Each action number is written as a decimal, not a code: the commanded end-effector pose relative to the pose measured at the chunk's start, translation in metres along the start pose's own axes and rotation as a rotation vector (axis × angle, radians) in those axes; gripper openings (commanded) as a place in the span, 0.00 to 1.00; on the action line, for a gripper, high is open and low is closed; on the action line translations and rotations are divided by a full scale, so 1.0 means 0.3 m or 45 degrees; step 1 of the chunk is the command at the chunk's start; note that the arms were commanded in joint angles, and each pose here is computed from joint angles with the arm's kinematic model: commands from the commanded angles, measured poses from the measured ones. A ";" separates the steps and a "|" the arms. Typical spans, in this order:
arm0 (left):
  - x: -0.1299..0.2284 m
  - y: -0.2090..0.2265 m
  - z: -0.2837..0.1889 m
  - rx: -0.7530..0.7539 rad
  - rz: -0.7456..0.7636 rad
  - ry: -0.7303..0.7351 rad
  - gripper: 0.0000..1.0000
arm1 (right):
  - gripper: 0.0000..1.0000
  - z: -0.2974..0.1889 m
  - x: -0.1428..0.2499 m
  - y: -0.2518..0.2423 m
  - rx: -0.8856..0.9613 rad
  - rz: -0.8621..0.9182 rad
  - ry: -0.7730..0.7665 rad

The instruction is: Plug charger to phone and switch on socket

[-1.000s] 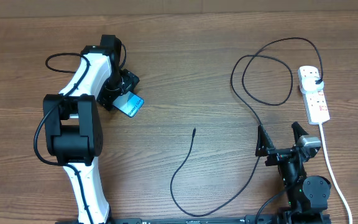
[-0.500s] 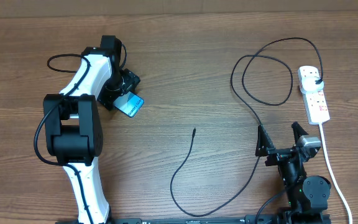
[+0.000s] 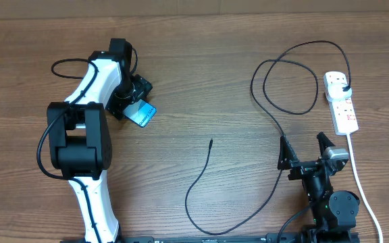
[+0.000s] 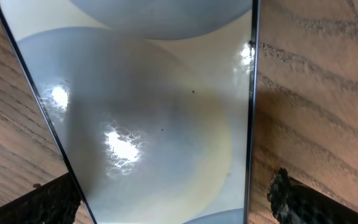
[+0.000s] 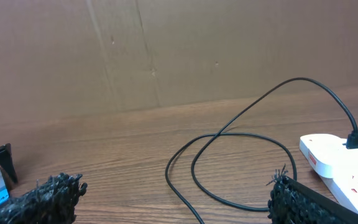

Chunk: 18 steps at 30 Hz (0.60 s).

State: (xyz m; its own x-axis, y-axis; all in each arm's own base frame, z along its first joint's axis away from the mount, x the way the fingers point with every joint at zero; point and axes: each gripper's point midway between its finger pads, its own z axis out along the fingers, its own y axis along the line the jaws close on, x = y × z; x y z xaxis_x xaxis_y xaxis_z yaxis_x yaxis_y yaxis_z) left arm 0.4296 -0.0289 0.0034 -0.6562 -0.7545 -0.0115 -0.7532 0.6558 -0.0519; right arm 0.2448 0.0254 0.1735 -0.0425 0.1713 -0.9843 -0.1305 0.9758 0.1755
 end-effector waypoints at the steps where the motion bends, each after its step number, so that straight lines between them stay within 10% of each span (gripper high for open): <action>1: 0.007 0.012 0.019 -0.020 0.021 0.009 1.00 | 1.00 0.001 0.008 -0.003 0.005 -0.001 -0.003; 18: 0.004 0.029 0.020 -0.051 0.021 -0.003 1.00 | 1.00 0.001 0.008 -0.003 0.005 -0.001 -0.003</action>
State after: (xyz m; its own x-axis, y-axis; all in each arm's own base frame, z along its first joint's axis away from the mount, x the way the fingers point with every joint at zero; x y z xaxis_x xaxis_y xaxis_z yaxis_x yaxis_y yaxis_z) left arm 0.4285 -0.0274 0.0032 -0.6559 -0.7547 -0.0153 -0.7536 0.6559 -0.0432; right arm 0.2448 0.0253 0.1735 -0.0423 0.1713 -0.9843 -0.1298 0.9759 0.1755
